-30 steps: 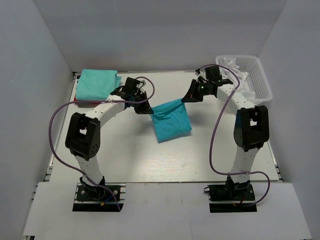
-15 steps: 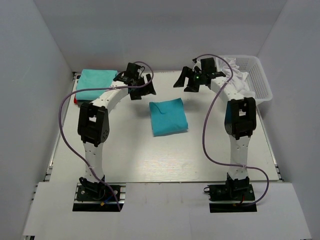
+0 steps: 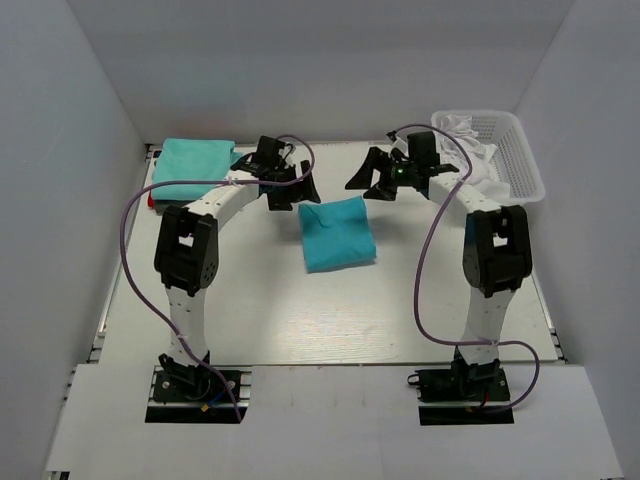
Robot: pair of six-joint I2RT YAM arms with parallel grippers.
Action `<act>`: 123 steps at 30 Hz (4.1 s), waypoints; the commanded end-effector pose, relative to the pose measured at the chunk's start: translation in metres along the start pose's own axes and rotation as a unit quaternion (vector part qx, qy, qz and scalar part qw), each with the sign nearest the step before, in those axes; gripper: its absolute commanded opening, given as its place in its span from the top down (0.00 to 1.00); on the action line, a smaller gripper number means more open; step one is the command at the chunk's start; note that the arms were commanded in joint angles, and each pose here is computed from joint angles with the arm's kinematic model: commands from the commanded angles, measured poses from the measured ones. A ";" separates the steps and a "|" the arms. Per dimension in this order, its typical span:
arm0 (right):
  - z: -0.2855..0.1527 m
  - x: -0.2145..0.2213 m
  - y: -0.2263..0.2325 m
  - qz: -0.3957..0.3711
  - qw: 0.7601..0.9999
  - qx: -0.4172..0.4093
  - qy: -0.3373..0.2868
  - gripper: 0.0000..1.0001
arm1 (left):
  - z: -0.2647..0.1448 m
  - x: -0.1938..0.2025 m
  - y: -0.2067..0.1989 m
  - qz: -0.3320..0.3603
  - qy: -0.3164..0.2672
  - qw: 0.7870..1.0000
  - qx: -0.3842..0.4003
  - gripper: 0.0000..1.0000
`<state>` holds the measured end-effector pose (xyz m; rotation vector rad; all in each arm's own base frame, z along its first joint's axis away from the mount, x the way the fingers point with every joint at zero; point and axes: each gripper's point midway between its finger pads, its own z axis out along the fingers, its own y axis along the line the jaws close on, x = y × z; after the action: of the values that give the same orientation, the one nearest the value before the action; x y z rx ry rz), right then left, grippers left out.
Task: Fold and stack the t-shirts
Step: Smooth out wrinkles on the folded tshirt
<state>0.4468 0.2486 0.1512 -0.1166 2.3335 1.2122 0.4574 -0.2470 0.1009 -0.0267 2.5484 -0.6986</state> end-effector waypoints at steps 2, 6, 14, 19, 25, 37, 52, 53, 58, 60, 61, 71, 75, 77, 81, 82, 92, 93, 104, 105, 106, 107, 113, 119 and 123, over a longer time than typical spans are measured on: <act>0.009 -0.017 0.013 -0.017 0.999 -0.034 -0.016 0.10 | -0.008 -0.012 -0.012 0.011 -0.023 0.999 0.021 0.00; 0.023 -0.018 0.001 -0.002 1.000 -0.031 -0.004 0.10 | 0.001 -0.007 -0.003 0.007 -0.021 1.000 0.022 0.16; 0.031 -0.026 -0.061 -0.026 0.993 0.114 -0.015 0.10 | 0.029 0.001 0.017 -0.005 0.007 1.000 -0.012 0.36; 0.046 -0.021 -0.072 -0.023 0.993 0.119 0.005 0.10 | 0.040 -0.003 0.014 -0.008 0.007 1.000 -0.001 0.48; 0.065 -0.025 -0.079 -0.015 0.994 0.104 0.006 0.40 | 0.042 -0.004 0.015 -0.008 0.007 1.000 -0.001 0.69; 0.035 -0.044 -0.053 -0.040 0.992 0.110 -0.044 1.00 | 0.011 -0.022 -0.014 0.010 -0.027 0.999 0.027 1.00; 0.024 -0.040 -0.064 -0.030 0.989 0.136 -0.056 1.00 | 0.010 -0.024 -0.039 0.038 -0.036 0.995 0.090 1.00; 0.028 -0.037 -0.069 -0.024 0.989 0.140 -0.051 1.00 | 0.012 -0.028 -0.038 0.037 -0.039 0.995 0.083 1.00; 0.030 -0.043 -0.094 -0.004 0.985 0.163 -0.057 1.00 | 0.033 -0.029 -0.008 0.025 -0.037 0.998 0.046 1.00; 0.032 -0.044 -0.107 0.004 0.982 0.177 -0.060 1.00 | 0.035 -0.037 -0.006 0.025 -0.048 0.997 0.048 1.00; 0.032 -0.045 -0.109 0.003 0.982 0.179 -0.061 1.00 | 0.045 -0.032 0.000 0.023 -0.041 0.998 0.045 1.00; 0.053 -0.057 -0.111 -0.028 0.991 0.130 -0.036 0.72 | 0.059 -0.047 0.008 0.042 -0.042 0.998 0.017 0.37; 0.031 -0.077 -0.085 -0.053 0.988 0.131 -0.059 0.10 | 0.031 -0.067 -0.001 0.046 -0.072 0.996 0.001 0.00; 0.013 -0.088 -0.063 -0.070 0.986 0.128 -0.075 0.10 | 0.009 -0.076 -0.011 0.049 -0.087 0.995 0.002 0.00; -0.014 -0.087 -0.023 -0.097 0.984 0.117 -0.088 0.10 | -0.030 -0.080 -0.021 0.043 -0.101 0.994 -0.021 0.00; -0.022 -0.079 -0.013 -0.098 0.986 0.107 -0.085 0.10 | -0.041 -0.083 -0.019 0.034 -0.105 0.994 -0.027 0.00; 0.011 0.025 0.058 -0.103 0.992 -0.057 0.036 0.10 | -0.142 0.032 0.033 -0.004 -0.121 0.987 -0.106 0.00; 0.021 0.035 0.064 -0.101 0.991 -0.068 0.048 0.10 | -0.146 0.039 0.034 -0.006 -0.123 0.986 -0.109 0.00; 0.077 0.099 -0.031 -0.005 0.994 -0.019 0.107 0.10 | -0.150 0.086 0.041 -0.029 -0.074 0.992 -0.094 0.00; 0.082 0.095 -0.032 -0.011 0.994 -0.019 0.107 0.10 | -0.150 0.087 0.040 -0.029 -0.072 0.993 -0.090 0.00; 0.084 0.093 -0.030 -0.019 0.994 -0.023 0.108 0.10 | -0.147 0.088 0.041 -0.030 -0.067 0.993 -0.093 0.00; 0.082 0.095 -0.030 -0.013 0.993 -0.018 0.118 0.10 | -0.147 0.088 0.041 -0.030 -0.067 0.993 -0.093 0.00; 0.050 0.031 0.046 -0.104 0.991 -0.058 0.068 0.10 | -0.150 0.088 0.038 -0.028 -0.074 0.993 -0.084 0.00; 0.013 0.045 0.080 -0.126 0.987 -0.101 0.023 0.10 | -0.151 0.088 0.036 -0.032 -0.076 0.994 -0.077 0.00; 0.018 0.074 0.061 -0.096 0.988 -0.113 0.051 0.10 | -0.144 0.092 0.038 -0.034 -0.064 0.994 -0.078 0.00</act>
<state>0.3798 0.3082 0.1835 -0.4911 2.1597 1.3287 0.3158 -0.1550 0.1447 -0.2124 2.4928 -0.4709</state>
